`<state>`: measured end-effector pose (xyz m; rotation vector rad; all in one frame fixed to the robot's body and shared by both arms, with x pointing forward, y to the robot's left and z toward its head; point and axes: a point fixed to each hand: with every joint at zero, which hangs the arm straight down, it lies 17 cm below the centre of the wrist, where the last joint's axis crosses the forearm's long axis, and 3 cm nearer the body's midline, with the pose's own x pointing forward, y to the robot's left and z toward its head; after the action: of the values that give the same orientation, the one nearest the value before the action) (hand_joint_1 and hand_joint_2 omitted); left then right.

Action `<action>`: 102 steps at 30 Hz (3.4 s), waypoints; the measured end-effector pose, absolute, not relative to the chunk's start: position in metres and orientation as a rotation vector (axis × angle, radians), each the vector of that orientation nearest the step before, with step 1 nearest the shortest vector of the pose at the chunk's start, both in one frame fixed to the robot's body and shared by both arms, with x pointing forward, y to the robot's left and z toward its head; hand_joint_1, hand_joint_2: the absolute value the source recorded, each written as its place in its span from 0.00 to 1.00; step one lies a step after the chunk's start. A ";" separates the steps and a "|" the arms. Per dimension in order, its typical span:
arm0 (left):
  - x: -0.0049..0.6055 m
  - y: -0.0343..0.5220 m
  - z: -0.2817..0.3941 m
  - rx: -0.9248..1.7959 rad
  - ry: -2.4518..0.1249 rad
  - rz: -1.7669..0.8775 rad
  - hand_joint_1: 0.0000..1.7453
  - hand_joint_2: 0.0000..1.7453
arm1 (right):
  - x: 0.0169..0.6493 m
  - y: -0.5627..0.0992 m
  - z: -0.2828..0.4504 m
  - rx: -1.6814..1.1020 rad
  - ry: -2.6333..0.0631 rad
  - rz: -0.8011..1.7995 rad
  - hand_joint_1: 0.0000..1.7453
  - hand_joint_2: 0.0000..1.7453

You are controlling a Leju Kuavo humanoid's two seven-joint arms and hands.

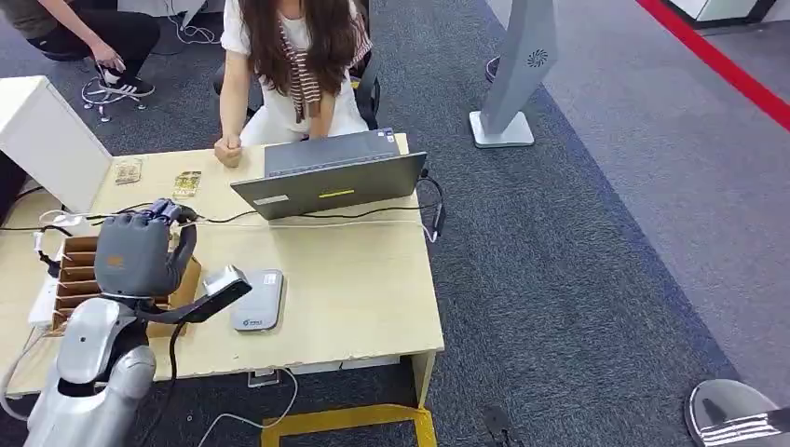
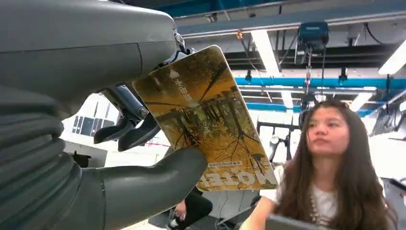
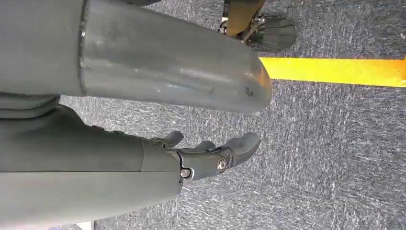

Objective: Pass the card to the sensor for recognition and then transmit it.

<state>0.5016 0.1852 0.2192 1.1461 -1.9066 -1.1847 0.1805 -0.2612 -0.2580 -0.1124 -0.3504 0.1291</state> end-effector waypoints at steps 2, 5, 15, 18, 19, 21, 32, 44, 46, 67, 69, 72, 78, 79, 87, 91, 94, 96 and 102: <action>0.503 0.186 0.207 1.130 -1.860 -1.215 1.00 1.00 | 0.180 -0.261 -0.258 -0.112 -0.351 0.130 0.00 0.00; 0.507 0.188 0.180 1.096 -1.757 -1.276 1.00 1.00 | 0.180 -0.261 -0.258 -0.112 -0.350 0.133 0.00 0.00; 0.514 0.200 0.132 1.057 -1.603 -1.346 1.00 1.00 | 0.180 -0.261 -0.258 -0.113 -0.348 0.140 0.00 0.00; 0.515 0.203 0.109 1.036 -1.531 -1.382 1.00 1.00 | 0.179 -0.261 -0.259 -0.115 -0.342 0.149 0.00 0.00; 0.515 0.204 0.101 1.028 -1.507 -1.393 1.00 1.00 | 0.179 -0.261 -0.259 -0.115 -0.341 0.150 0.00 0.00; 0.513 0.204 0.087 1.010 -1.470 -1.412 1.00 1.00 | 0.179 -0.261 -0.258 -0.115 -0.341 0.154 0.00 0.00; 0.496 0.170 0.025 0.897 -1.360 -1.525 1.00 1.00 | 0.188 -0.253 -0.255 -0.104 -0.349 0.162 0.00 0.00; 0.492 0.158 0.006 0.849 -1.320 -1.561 1.00 1.00 | 0.189 -0.246 -0.255 -0.083 -0.354 0.170 0.00 0.00; 0.492 0.159 0.006 0.849 -1.317 -1.560 1.00 1.00 | 0.189 -0.246 -0.255 -0.082 -0.354 0.171 0.00 0.00; 0.512 0.148 0.219 1.273 -1.951 -1.197 1.00 1.00 | 0.187 -0.249 -0.256 -0.101 -0.352 0.155 0.00 0.00; 0.519 0.152 0.241 1.308 -1.962 -1.181 1.00 1.00 | 0.187 -0.248 -0.256 -0.101 -0.350 0.160 0.00 0.00; 0.536 0.163 0.275 1.357 -1.968 -1.157 1.00 1.00 | 0.187 -0.245 -0.255 -0.097 -0.349 0.169 0.00 0.00; 0.565 0.178 0.326 1.458 -1.947 -1.155 1.00 1.00 | 0.192 -0.239 -0.254 -0.089 -0.351 0.180 0.00 0.00; 0.567 0.179 0.330 1.469 -1.948 -1.156 1.00 1.00 | 0.192 -0.239 -0.253 -0.088 -0.352 0.180 0.00 0.00; 0.601 0.197 0.335 1.546 -1.792 -1.229 1.00 1.00 | 0.194 -0.233 -0.252 -0.081 -0.350 0.182 0.00 0.00; 0.614 0.207 0.331 1.557 -1.737 -1.245 1.00 1.00 | 0.194 -0.228 -0.252 -0.076 -0.345 0.177 0.00 0.00; 0.619 0.213 0.324 1.554 -1.705 -1.259 1.00 1.00 | 0.194 -0.226 -0.252 -0.072 -0.342 0.167 0.00 0.00; 0.621 0.215 0.317 1.548 -1.685 -1.269 1.00 1.00 | 0.194 -0.226 -0.252 -0.071 -0.342 0.164 0.00 0.00; 0.623 0.220 0.309 1.548 -1.662 -1.267 0.00 1.00 | 0.194 -0.225 -0.252 -0.069 -0.342 0.156 0.00 0.00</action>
<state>0.6233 0.2198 0.3085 1.5475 -1.6618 -1.2672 0.1937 -0.2250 -0.2518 -0.0690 -0.3418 0.1564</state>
